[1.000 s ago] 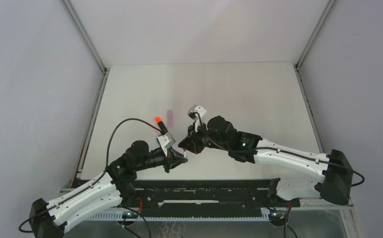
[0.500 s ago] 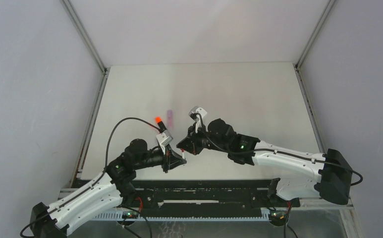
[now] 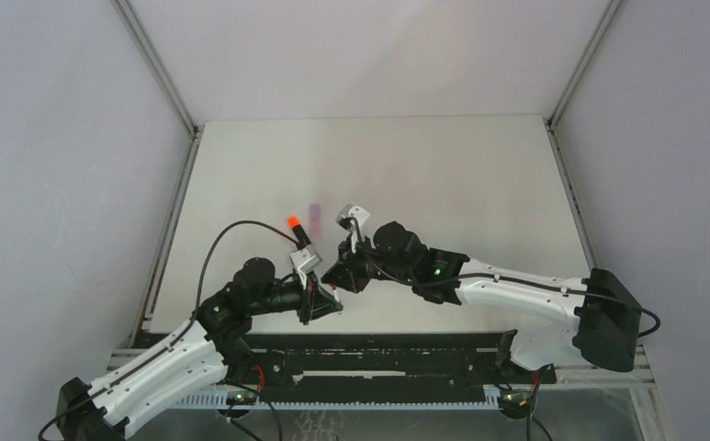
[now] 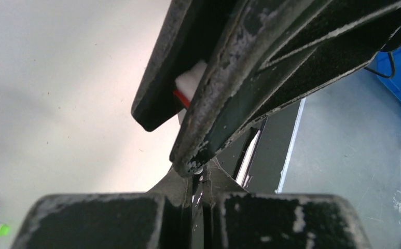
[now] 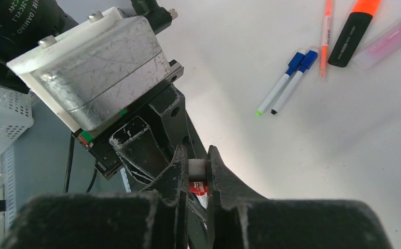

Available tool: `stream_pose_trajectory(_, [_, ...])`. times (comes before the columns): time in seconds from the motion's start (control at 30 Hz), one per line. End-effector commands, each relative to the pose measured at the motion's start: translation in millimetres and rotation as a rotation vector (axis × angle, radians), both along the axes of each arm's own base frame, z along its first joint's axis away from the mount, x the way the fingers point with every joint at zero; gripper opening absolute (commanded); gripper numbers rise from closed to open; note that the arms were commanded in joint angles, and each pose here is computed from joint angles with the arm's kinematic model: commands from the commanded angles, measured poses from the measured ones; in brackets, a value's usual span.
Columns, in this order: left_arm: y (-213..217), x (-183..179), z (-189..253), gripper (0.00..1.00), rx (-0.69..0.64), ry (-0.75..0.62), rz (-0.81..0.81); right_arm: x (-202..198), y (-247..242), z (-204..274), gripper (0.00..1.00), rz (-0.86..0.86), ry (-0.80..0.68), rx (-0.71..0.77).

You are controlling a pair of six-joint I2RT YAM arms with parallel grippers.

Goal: Insert the pens into the pen caps
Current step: Press the pen cap onto the pen.

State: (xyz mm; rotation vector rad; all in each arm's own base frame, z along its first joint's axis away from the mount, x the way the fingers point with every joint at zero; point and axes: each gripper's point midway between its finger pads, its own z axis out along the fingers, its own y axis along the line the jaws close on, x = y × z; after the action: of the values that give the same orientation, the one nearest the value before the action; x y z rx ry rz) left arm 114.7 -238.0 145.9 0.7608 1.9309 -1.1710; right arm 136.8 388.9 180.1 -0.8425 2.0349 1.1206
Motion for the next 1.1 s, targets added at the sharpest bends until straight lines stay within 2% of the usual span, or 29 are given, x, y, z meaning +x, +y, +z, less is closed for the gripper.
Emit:
stream_pose_trajectory(0.0, [25,55,225,0.00,-0.521,-0.625,0.302,-140,-108,-128,0.00,0.298,0.514,-0.605])
stream_pose_trajectory(0.1, [22,56,218,0.00,-0.505,-0.615,0.294,-119,-105,-122,0.00,0.220,0.472,-0.595])
stream_pose_trajectory(0.17, [17,58,204,0.00,-0.478,-0.592,0.276,-95,-95,-106,0.00,0.143,0.427,-0.531])
stream_pose_trajectory(0.37, [-4,50,139,0.00,-0.345,-0.438,0.149,1,-53,-9,0.01,-0.086,0.194,-0.142])
stream_pose_trajectory(0.47, [-3,46,112,0.00,-0.281,-0.364,0.146,28,-41,40,0.16,-0.101,0.098,0.012])
stream_pose_trajectory(0.6, [0,46,81,0.00,-0.217,-0.280,0.183,45,-39,93,0.51,-0.112,-0.042,0.129])
stream_pose_trajectory(0.67, [1,47,67,0.00,-0.194,-0.234,0.202,49,-46,120,0.61,-0.124,-0.102,0.186])
stream_pose_trajectory(0.73, [3,50,51,0.00,-0.167,-0.171,0.243,53,-56,137,0.67,-0.142,-0.146,0.217])
stream_pose_trajectory(0.83, [19,63,21,0.00,-0.094,-0.068,0.394,59,-73,144,0.68,-0.188,-0.185,0.210])
stream_pose_trajectory(0.93, [49,79,-13,0.00,-0.032,0.062,0.608,66,-90,131,0.69,-0.251,-0.180,0.172])
stream_pose_trajectory(1.07, [87,85,-60,0.00,0.006,0.268,0.816,72,-109,97,0.69,-0.325,-0.112,0.120])
